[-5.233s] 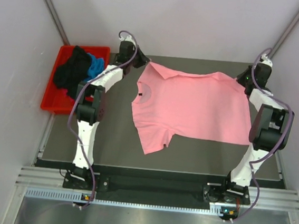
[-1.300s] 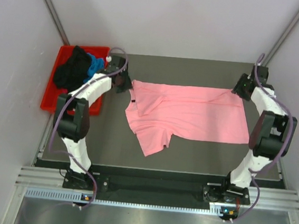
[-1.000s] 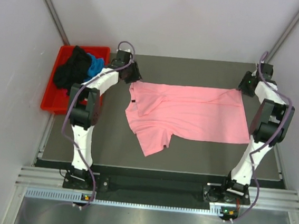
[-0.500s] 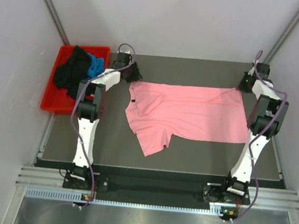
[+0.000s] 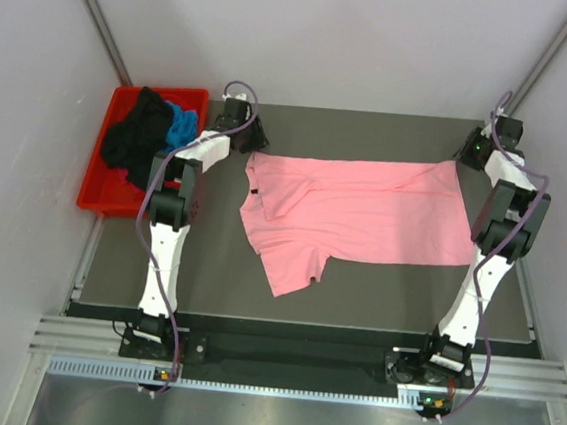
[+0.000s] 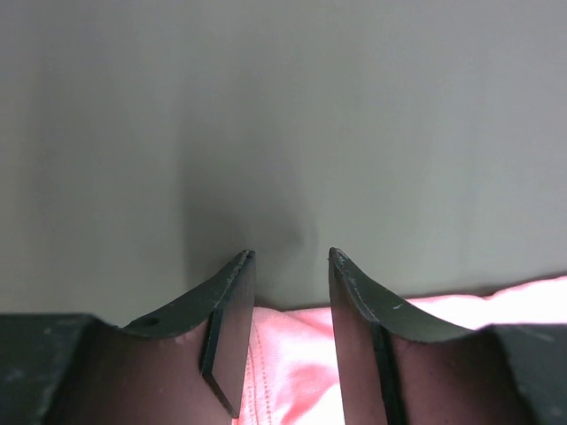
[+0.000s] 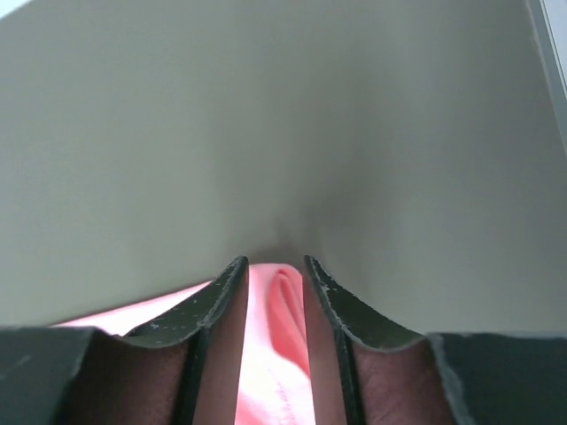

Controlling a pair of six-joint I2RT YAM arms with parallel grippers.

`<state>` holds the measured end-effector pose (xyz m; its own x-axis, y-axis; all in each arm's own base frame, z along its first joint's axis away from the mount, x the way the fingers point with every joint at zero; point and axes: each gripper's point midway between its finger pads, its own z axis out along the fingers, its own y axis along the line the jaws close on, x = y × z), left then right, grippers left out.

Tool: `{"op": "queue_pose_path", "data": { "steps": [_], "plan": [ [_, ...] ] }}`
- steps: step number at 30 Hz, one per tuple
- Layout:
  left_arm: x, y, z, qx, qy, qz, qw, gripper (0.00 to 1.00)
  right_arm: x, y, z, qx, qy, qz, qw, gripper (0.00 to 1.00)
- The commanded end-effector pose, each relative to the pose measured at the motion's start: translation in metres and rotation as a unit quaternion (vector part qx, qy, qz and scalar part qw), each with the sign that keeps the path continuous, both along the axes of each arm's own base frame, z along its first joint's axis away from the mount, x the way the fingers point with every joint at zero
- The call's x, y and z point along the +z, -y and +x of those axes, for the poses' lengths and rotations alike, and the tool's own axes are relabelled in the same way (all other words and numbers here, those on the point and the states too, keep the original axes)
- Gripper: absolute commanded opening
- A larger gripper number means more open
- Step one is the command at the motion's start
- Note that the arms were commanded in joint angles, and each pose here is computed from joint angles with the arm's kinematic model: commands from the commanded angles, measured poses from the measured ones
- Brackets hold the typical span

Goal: Fold and stack the t-shirts
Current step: Fold the tshirt

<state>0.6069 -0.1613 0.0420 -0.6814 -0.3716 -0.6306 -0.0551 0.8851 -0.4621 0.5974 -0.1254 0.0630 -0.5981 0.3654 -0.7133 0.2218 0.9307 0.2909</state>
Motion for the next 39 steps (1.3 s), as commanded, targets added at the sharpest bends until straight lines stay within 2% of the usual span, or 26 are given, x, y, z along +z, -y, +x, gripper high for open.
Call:
{"op": "queue_pose_path", "data": {
  "steps": [1,8,16,23,27,31,34,39],
  "plan": [
    [-0.030,-0.010,-0.017,-0.007,-0.039,0.025,0.999,0.45,0.019,0.011,0.005,-0.025,0.013,-0.004,1.000,0.31],
    [-0.010,-0.010,-0.014,-0.028,-0.023,0.041,0.999,0.45,0.014,0.007,-0.029,-0.078,-0.042,0.032,0.996,0.31],
    [0.000,-0.015,-0.018,-0.026,-0.022,0.054,0.998,0.44,0.038,0.011,-0.057,-0.135,-0.046,0.031,0.989,0.35],
    [0.076,-0.016,-0.016,-0.008,0.042,0.063,0.997,0.47,0.055,0.017,-0.083,-0.203,-0.067,0.008,0.977,0.41],
    [0.094,-0.001,-0.023,-0.021,0.060,0.059,0.996,0.47,0.048,0.007,-0.091,-0.212,-0.085,0.010,0.973,0.41],
    [0.087,0.029,-0.038,-0.054,0.054,0.028,0.997,0.47,0.030,0.000,-0.100,-0.239,-0.114,0.019,0.964,0.41],
    [0.070,0.043,-0.048,-0.069,0.042,0.029,0.996,0.47,0.022,-0.005,-0.100,-0.247,-0.121,0.027,0.961,0.41],
    [0.033,0.042,-0.051,-0.061,0.008,0.038,0.997,0.47,0.011,-0.012,-0.100,-0.262,-0.129,0.039,0.956,0.39]
  ]
}}
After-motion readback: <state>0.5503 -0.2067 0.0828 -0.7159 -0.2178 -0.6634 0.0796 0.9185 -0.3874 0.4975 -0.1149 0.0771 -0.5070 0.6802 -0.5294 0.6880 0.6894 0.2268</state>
